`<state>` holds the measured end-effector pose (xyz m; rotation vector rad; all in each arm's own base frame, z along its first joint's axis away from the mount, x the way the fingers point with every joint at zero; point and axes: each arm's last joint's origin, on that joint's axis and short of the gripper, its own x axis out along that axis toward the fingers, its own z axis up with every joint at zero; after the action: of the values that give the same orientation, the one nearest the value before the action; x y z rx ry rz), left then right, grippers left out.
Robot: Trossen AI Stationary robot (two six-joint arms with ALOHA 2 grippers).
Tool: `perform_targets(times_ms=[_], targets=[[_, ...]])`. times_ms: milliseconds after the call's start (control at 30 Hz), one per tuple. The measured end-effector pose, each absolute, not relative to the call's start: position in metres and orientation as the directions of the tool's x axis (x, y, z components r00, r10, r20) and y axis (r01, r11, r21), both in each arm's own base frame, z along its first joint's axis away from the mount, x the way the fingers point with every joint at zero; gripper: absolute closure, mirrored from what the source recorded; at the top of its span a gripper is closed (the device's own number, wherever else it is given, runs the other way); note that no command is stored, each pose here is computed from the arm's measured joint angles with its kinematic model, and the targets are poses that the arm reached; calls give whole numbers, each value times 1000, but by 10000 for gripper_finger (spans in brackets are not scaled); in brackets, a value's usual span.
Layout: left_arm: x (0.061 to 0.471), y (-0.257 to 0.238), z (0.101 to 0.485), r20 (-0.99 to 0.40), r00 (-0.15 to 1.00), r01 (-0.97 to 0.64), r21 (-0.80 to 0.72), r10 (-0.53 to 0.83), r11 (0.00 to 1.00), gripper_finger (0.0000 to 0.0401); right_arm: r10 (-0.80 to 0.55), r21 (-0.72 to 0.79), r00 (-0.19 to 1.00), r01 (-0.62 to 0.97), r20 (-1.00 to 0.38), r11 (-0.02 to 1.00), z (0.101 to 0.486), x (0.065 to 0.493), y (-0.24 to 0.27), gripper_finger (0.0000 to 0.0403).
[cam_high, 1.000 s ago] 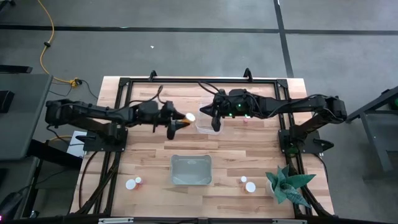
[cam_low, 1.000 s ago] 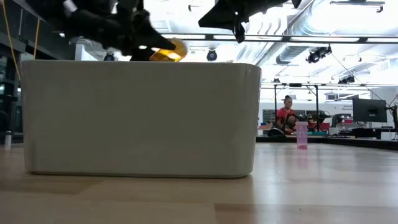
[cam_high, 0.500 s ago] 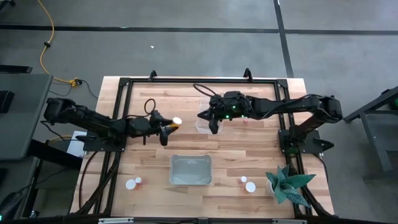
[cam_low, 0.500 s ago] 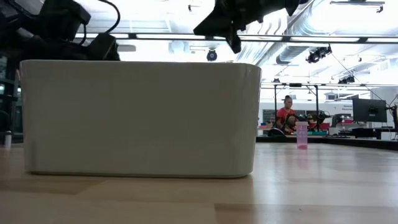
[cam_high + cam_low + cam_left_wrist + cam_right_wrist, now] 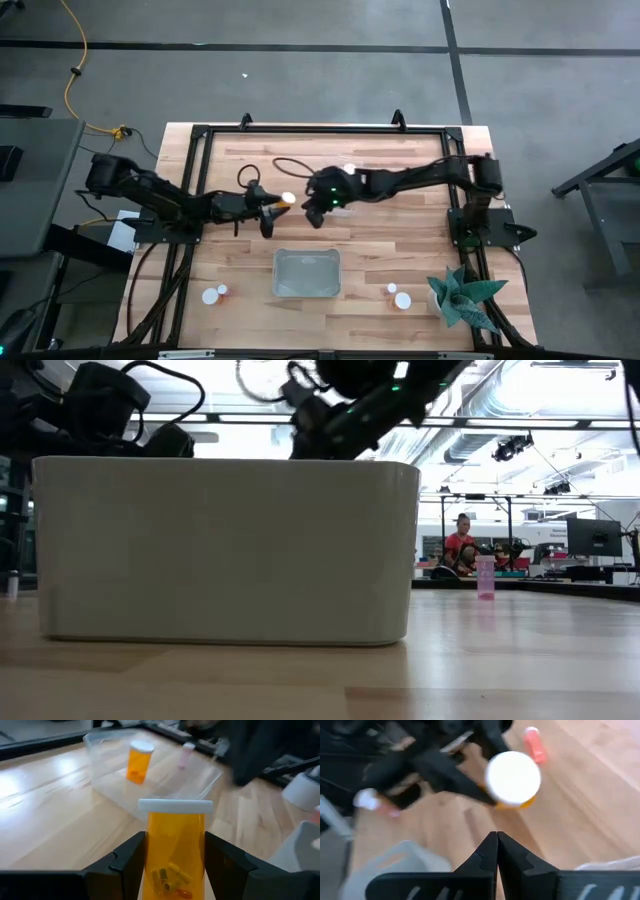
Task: Pick and place medicine bottles into bin by pill shape (circle, oval)
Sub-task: Put the top left orange pill bottle into the transparent bin
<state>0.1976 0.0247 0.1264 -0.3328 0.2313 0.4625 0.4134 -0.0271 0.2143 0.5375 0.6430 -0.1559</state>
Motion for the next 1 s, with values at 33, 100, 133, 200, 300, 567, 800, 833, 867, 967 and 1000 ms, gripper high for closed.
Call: perform_targets(times_ms=[33, 100, 133, 200, 300, 567, 800, 833, 867, 967, 1000], targets=[[198, 25, 127, -282, 876, -462, -262, 390, 847, 229, 13, 401, 773, 314, -634, 861, 212, 418, -29, 403], [200, 24, 128, -263, 885, -449, -261, 385, 854, 229, 8, 350, 715, 333, -699, 876, 208, 426, -33, 403], [200, 25, 128, -259, 886, -448, -259, 386, 856, 229, 4, 329, 687, 343, -726, 880, 207, 428, -35, 403], [200, 25, 129, -249, 888, -446, -258, 387, 857, 229, 1, 301, 657, 343, -754, 890, 208, 434, -38, 403], [200, 24, 129, -250, 891, -440, -264, 380, 858, 229, -2, 283, 669, 317, -744, 905, 212, 440, -40, 403], [200, 24, 129, -247, 895, -431, -270, 371, 861, 229, 30, 329, 703, 295, -711, 897, 219, 446, -40, 403], [200, 24, 129, -246, 896, -426, -248, 368, 870, 229, 49, 365, 749, 263, -661, 893, 226, 450, -38, 403], [200, 24, 129, -247, 897, -424, -242, 367, 873, 229, 51, 365, 748, 262, -662, 893, 226, 450, -38, 403], [200, 24, 129, -248, 897, -424, -238, 367, 874, 229, 51, 364, 747, 262, -663, 894, 226, 450, -38, 403], [200, 24, 129, -252, 896, -424, -237, 366, 874, 229, 55, 359, 744, 256, -666, 898, 225, 450, -38, 403], [200, 24, 129, -253, 897, -422, -236, 364, 876, 229, 57, 357, 742, 252, -668, 899, 225, 449, -37, 403]])
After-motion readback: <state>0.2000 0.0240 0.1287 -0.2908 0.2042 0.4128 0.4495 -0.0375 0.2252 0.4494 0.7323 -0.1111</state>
